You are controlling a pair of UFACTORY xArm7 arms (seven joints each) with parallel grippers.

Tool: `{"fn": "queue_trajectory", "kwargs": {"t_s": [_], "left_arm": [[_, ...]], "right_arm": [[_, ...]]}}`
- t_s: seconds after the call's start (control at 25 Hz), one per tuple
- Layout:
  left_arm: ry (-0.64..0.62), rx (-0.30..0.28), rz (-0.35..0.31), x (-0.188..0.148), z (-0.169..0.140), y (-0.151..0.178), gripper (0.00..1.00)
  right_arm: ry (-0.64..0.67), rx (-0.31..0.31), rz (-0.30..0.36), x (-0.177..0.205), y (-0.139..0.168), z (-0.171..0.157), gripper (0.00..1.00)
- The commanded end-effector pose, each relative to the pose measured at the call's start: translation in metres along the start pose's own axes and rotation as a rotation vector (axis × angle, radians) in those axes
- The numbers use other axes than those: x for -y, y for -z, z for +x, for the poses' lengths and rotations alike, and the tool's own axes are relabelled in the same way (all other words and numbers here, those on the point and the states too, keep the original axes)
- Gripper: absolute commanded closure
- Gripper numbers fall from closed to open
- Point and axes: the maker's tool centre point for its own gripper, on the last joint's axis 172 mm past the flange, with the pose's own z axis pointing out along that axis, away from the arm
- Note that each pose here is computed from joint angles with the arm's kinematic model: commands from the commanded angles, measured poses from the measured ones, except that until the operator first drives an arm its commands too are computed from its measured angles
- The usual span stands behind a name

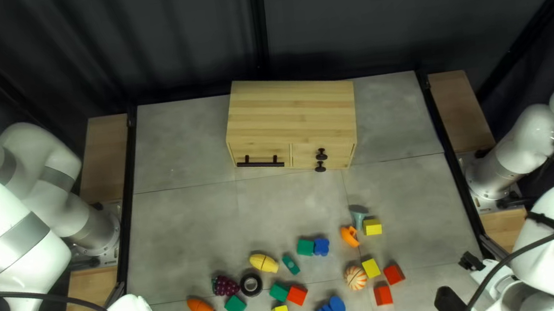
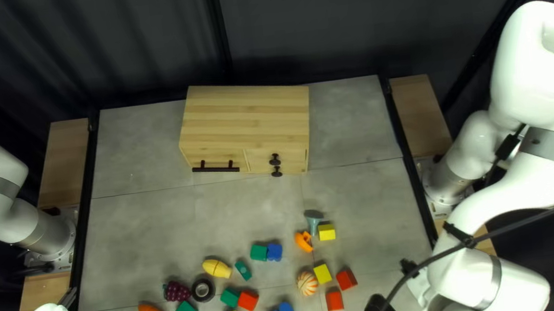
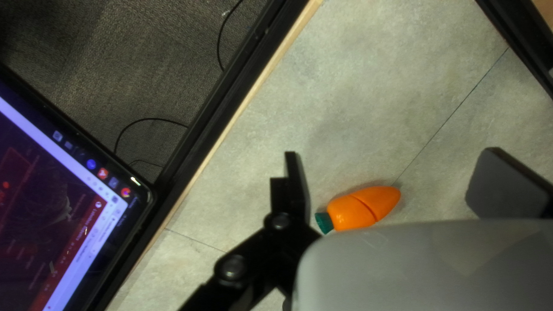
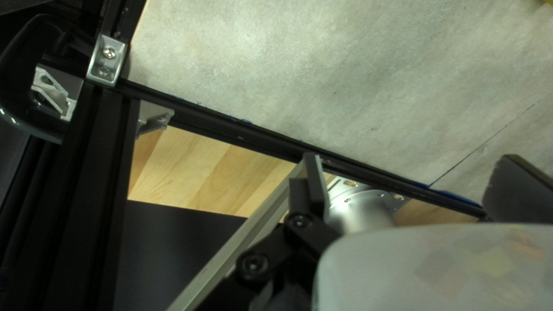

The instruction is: Open drawers and place objects into drawer and close

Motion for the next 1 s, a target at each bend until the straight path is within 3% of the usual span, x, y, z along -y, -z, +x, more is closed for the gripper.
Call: {"fn": "queue_trajectory", "kwargs": {"t_s": [0.04,0.28,0.56,0.64,0.76,0.88,0.96,1.0], "left_arm": [[0.0,0.0,0.0,0.0,0.0,0.0,0.0],[0.008,-0.01,-0.007,-0.002,-0.006,0.009,0.0],[0.065,0.07,-0.025,-0.018,-0.088,0.038,0.0],[0.073,0.118,-0.019,-0.028,-0.117,0.05,0.0],[0.008,0.187,-0.031,-0.034,-0.148,0.064,0.0],[-0.153,0.27,-0.039,-0.044,-0.175,0.08,0.0],[-0.247,0.283,-0.011,-0.05,-0.186,0.086,0.0],[-0.277,0.243,0.011,-0.056,-0.196,0.083,0.0]], "right_arm": [[0.002,0.007,-0.008,-0.004,0.004,0.009,0.0],[0.002,0.007,-0.008,-0.004,0.004,0.009,0.0],[0.002,0.007,-0.008,-0.004,0.004,0.009,0.0],[0.002,0.007,-0.008,-0.004,0.004,0.009,0.0],[0.002,0.007,-0.008,-0.004,0.004,0.009,0.0],[0.002,0.007,-0.008,-0.004,0.004,0.009,0.0],[0.002,0.007,-0.008,-0.004,0.004,0.009,0.0],[0.002,0.007,-0.008,-0.004,0.004,0.009,0.0]]}}
